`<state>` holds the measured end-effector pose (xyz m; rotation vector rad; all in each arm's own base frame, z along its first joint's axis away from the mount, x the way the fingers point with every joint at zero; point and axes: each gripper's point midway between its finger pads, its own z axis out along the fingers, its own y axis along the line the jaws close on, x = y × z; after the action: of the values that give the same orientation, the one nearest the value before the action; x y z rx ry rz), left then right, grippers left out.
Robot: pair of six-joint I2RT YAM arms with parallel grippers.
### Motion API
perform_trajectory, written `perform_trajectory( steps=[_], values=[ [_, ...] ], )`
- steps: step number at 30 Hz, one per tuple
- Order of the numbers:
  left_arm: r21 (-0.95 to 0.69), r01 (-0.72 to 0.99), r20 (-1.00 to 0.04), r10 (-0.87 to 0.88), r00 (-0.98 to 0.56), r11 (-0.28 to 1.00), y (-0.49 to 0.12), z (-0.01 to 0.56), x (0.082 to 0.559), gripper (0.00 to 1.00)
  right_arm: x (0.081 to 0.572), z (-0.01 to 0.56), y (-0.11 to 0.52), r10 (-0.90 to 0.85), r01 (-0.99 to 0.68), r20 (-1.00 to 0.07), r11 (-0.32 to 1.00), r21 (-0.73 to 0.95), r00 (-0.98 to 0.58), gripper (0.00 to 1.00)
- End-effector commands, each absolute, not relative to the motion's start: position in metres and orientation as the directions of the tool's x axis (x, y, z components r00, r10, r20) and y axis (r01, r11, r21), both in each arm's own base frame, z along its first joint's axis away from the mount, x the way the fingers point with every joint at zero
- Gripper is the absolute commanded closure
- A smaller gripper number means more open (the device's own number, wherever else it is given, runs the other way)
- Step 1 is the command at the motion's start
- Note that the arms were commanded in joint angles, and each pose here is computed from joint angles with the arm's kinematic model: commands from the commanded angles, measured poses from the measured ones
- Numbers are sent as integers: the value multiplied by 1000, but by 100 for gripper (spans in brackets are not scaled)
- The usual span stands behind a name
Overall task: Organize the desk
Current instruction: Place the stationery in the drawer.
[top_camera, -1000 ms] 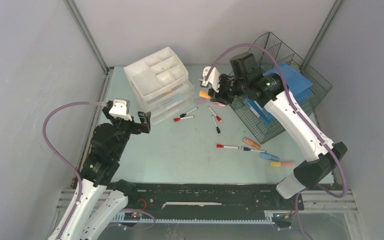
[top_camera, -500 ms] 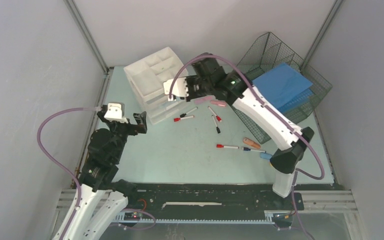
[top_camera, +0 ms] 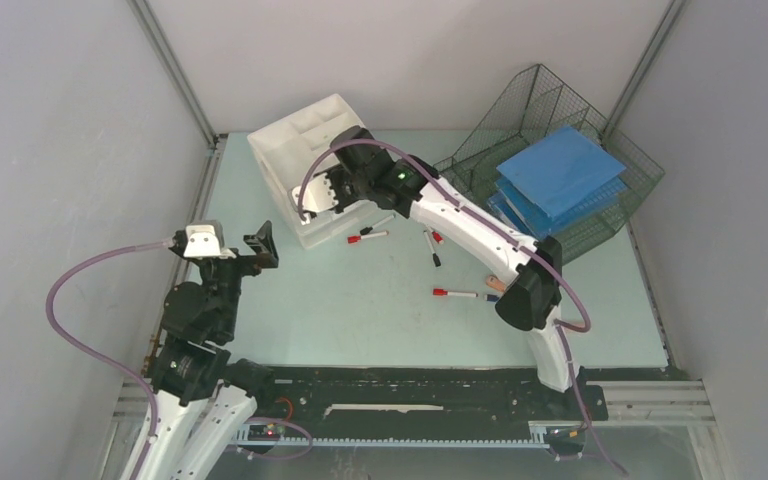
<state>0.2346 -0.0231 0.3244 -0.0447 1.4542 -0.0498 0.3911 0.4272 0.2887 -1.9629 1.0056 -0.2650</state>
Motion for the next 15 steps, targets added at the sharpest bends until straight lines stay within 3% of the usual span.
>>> perform_trajectory(
  steps=[1, 4, 7, 15],
  values=[
    [-72, -31, -982, -66, 175, 997, -14, 338, 233, 0, 405, 313, 450, -711, -452, -166, -233, -861, 683, 100],
    [-72, -27, -982, -66, 177, 997, -14, 338, 232, 0, 407, 303, 455, -708, -456, -168, -238, -857, 686, 100],
    [-73, -23, -981, -68, 180, 997, -15, 339, 232, 0, 410, 293, 459, -708, -468, -175, -242, -850, 684, 93],
    [-73, -24, -982, -68, 179, 997, -15, 338, 233, 0, 413, 269, 464, -713, -491, -181, -254, -833, 677, 55]
  ],
)
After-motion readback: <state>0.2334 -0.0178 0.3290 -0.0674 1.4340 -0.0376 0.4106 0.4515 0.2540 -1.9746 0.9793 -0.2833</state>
